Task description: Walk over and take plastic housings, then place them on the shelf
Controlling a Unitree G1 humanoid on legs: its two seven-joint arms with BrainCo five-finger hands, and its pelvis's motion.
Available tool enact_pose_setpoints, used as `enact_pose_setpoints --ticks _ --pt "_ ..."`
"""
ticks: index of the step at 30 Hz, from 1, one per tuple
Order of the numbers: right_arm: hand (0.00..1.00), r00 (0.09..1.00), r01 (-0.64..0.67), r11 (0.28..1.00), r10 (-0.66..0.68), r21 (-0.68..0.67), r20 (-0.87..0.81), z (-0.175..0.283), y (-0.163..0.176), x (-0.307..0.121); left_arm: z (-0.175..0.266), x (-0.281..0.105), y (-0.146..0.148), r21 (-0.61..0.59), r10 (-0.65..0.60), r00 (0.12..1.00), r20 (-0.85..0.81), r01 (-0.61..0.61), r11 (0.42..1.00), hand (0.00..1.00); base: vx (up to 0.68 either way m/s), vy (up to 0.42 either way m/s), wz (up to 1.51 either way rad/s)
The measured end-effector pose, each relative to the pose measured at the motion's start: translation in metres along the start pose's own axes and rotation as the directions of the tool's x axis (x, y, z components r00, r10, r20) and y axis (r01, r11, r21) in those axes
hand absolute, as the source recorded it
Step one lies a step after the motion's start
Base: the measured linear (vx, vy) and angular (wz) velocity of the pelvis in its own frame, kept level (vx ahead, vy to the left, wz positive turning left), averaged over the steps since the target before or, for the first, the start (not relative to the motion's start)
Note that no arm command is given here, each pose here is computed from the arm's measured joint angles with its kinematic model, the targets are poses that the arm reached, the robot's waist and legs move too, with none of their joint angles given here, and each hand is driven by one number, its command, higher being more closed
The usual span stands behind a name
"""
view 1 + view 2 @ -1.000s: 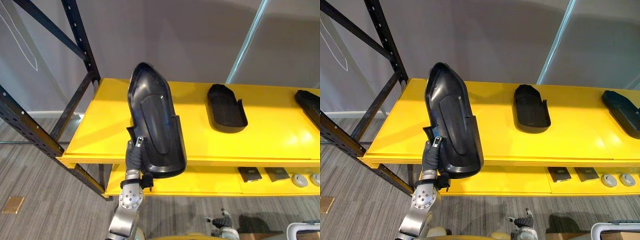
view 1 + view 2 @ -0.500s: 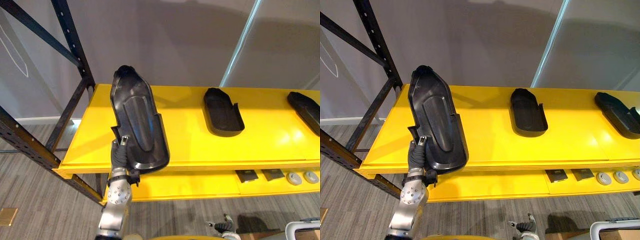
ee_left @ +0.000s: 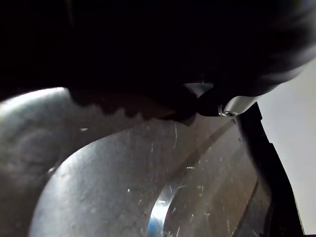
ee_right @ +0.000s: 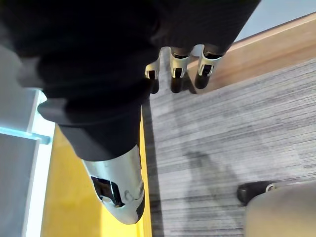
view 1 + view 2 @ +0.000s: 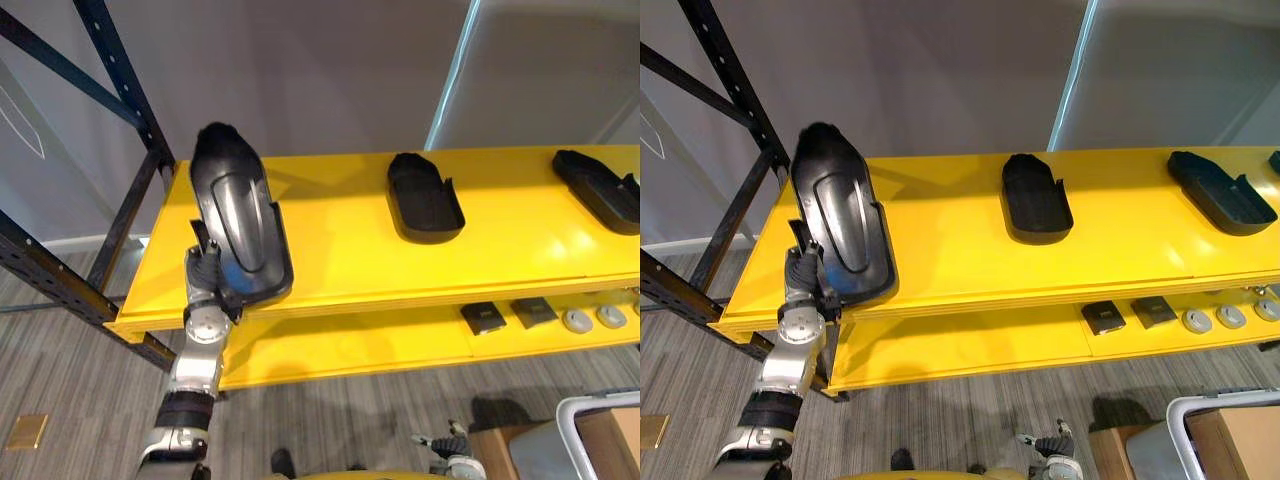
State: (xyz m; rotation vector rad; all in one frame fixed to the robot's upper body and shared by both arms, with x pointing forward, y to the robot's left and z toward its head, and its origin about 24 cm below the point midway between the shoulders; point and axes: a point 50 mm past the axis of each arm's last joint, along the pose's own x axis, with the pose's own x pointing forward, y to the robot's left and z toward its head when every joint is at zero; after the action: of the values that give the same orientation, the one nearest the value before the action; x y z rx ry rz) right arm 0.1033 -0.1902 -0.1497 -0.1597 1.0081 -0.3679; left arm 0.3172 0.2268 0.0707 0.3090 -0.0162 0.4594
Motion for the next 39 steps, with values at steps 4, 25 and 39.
enact_pose_setpoints --ticks 4,25,39 --pt "0.0 1.0 -0.005 1.0 0.004 0.009 0.012 0.003 0.002 0.0 0.019 0.012 -0.008 -0.02 -0.006 0.999 0.038 0.007 1.0 0.0 0.05 0.011 0.02" --pt "0.0 0.999 -0.008 1.0 0.006 0.024 0.048 0.01 0.002 0.0 0.037 0.027 -0.018 -0.065 0.044 0.998 0.036 -0.042 0.997 0.0 0.03 0.01 -0.08" --pt "0.0 0.999 0.009 1.0 -0.01 0.019 0.035 0.005 0.001 -0.002 0.064 -0.075 -0.007 -0.303 0.191 0.946 0.264 -0.106 0.947 0.0 0.01 0.009 0.05"
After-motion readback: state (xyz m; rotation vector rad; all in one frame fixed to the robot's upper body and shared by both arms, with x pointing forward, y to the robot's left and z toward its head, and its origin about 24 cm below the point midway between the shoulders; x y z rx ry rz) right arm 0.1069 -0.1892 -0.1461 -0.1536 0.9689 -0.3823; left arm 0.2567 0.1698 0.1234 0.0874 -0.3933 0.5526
